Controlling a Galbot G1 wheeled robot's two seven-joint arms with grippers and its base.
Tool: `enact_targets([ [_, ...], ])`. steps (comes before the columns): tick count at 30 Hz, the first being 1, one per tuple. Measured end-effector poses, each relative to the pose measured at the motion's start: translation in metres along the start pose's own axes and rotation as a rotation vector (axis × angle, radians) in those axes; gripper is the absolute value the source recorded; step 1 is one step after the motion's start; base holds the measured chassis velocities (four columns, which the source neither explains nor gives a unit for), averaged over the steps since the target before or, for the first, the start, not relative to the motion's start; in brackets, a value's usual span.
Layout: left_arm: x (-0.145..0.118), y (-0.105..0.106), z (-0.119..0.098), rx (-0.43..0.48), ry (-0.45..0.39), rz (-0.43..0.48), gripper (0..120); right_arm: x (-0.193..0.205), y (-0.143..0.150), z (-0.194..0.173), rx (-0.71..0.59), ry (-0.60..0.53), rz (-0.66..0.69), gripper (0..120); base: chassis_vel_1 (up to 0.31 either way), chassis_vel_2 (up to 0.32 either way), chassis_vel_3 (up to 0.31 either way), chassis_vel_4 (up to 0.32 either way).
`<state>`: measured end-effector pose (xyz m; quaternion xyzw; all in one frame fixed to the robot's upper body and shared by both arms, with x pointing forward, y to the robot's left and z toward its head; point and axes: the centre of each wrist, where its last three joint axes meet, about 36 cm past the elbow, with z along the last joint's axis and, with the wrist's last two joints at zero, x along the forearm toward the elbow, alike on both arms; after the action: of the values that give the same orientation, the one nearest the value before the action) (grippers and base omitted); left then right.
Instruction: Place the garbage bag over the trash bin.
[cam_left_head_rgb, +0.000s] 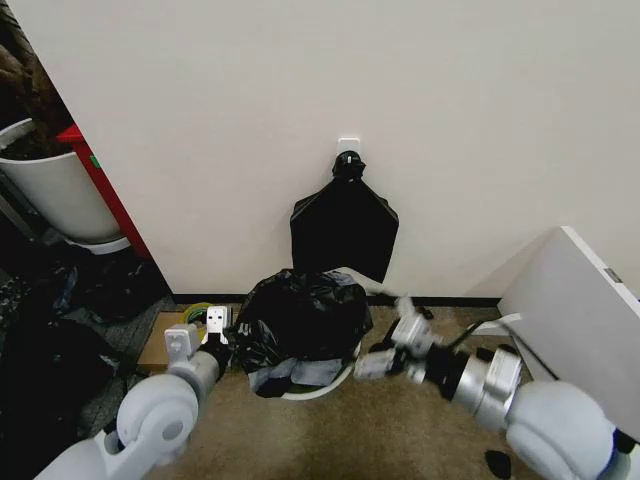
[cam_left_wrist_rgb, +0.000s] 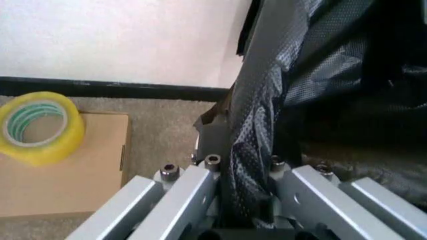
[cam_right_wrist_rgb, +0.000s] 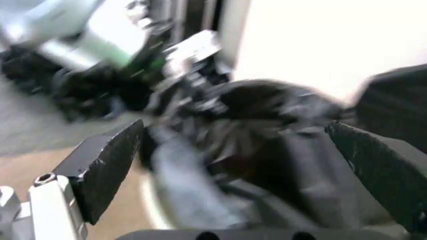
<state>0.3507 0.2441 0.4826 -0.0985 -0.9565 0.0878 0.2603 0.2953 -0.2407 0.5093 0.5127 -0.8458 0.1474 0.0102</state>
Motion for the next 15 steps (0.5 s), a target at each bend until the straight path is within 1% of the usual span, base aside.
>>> enact_targets([
  [1, -0.001, 0.000, -0.002, -0.001, 0.001, 0.002, 0, 0.000, 0.003, 0.006, 0.005, 0.015, -0.026, 100, 0.000, 0.000, 0.000, 0.000],
  [4, -0.002, 0.000, -0.004, 0.001, 0.004, 0.007, 0, -0.002, 0.006, 0.016, -0.002, 0.039, -0.048, 100, 0.000, 0.000, 0.000, 0.000],
  [8, -0.002, 0.001, -0.004, 0.000, 0.004, 0.002, 0, -0.007, 0.007, 0.029, -0.005, 0.064, -0.058, 98, 0.000, 0.000, 0.000, 0.000],
  [9, -0.002, 0.001, -0.004, -0.001, 0.005, 0.000, 0, -0.009, 0.008, 0.033, -0.006, 0.066, -0.060, 94, 0.000, 0.000, 0.000, 0.000],
  [11, -0.002, 0.001, -0.004, -0.002, 0.006, 0.000, 0, -0.011, 0.008, 0.034, -0.005, 0.065, -0.061, 92, 0.000, 0.000, 0.000, 0.000],
  [15, 0.000, -0.001, -0.001, 0.004, 0.013, 0.010, 0, -0.020, 0.013, 0.044, 0.018, 0.065, -0.038, 74, 0.000, 0.000, 0.000, 0.000],
])
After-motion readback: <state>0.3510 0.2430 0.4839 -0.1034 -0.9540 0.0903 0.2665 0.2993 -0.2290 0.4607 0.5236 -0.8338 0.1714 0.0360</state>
